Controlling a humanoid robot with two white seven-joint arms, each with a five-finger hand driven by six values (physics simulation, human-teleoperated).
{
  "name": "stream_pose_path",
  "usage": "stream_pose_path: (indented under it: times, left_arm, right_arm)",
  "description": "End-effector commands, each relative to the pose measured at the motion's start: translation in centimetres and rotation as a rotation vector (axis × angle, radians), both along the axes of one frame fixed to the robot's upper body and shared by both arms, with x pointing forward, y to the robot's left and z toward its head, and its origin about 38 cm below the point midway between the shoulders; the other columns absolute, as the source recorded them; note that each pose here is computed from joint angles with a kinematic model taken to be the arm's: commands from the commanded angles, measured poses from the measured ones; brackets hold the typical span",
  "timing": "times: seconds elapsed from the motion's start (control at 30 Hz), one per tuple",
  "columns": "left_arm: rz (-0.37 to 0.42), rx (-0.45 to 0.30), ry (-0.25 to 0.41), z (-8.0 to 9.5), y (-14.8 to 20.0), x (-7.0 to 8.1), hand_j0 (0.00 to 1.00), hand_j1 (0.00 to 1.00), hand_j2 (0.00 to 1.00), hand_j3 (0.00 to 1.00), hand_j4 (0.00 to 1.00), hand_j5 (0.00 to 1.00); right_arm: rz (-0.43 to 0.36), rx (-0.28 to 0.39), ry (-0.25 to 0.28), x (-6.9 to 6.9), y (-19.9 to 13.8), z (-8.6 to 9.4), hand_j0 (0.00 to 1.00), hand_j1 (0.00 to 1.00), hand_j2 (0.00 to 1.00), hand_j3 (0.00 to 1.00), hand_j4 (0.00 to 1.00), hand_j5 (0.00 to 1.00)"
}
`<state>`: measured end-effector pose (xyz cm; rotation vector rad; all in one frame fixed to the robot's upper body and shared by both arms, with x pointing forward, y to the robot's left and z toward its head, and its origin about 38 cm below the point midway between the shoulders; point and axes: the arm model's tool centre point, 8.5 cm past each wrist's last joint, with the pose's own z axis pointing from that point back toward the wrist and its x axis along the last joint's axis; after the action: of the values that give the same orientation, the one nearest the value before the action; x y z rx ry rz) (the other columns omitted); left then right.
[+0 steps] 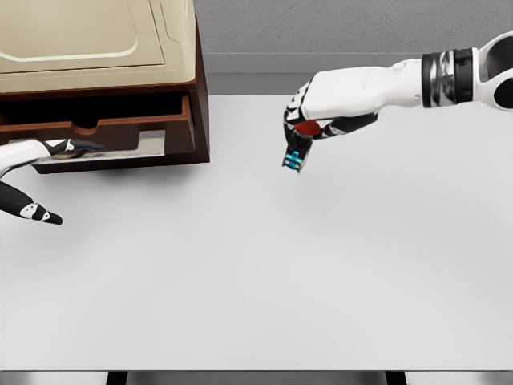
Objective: Open the cabinet drawer with left arm, and place a switch into the drawer with right arm
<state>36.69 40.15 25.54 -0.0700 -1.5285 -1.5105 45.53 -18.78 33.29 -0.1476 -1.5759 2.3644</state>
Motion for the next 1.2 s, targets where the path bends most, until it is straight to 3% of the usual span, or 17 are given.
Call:
stream_pose_path:
  times: [0.0, 0.17, 0.33, 0.5, 0.73, 0.9, 1.17]
  left_arm:
    - [-0.002, -0.017, 0.003, 0.4, -0.1, -0.2, 1.00, 1.00, 1.00, 1.00, 1.00, 1.00]
    - [-0.003, -0.021, 0.018, 0.1, -0.1, -0.6, 1.00, 1.00, 1.00, 1.00, 1.00, 1.00]
    - [0.017, -0.018, -0.011, 1.2, 0.6, -0.3, 1.00, 1.00, 1.00, 1.00, 1.00, 1.00]
    - [0.030, -0.025, -0.016, 1.0, 0.8, 0.2, 1.00, 1.00, 1.00, 1.00, 1.00, 1.00]
    - [0.039, -0.049, 0.006, -0.9, 0.3, 0.9, 1.00, 1.00, 1.00, 1.00, 1.00, 1.00]
    - [0.047, -0.051, 0.014, -1.3, 0.5, 1.0, 1.00, 1.00, 1.00, 1.00, 1.00, 1.00]
    - [0.045, -0.046, 0.040, -2.0, 0.6, 0.5, 1.00, 1.00, 1.00, 1.00, 1.00, 1.00]
  right_arm:
    - [0.008, 0.011, 0.001, 0.0, 0.6, 0.2, 0.51, 0.51, 0.51, 0.51, 0.51, 0.51]
    - [0.005, 0.021, -0.005, 0.5, 0.9, 0.9, 0.51, 0.51, 0.51, 0.51, 0.51, 0.51]
    - [0.007, 0.033, -0.004, 0.8, 1.5, 1.2, 0.51, 0.51, 0.51, 0.51, 0.51, 0.51]
    - [0.005, 0.038, -0.012, 1.2, 1.9, 1.7, 0.51, 0.51, 0.51, 0.51, 0.51, 0.51]
    - [0.015, 0.041, -0.015, 1.7, 3.0, 1.9, 0.51, 0.51, 0.51, 0.51, 0.51, 0.51]
    - [0.008, 0.040, -0.018, 2.4, 3.7, 2.0, 0.51, 0.51, 0.51, 0.51, 0.51, 0.51]
    - [0.023, 0.051, -0.036, 2.4, 4.4, 3.3, 0.51, 0.51, 0.51, 0.51, 0.51, 0.51]
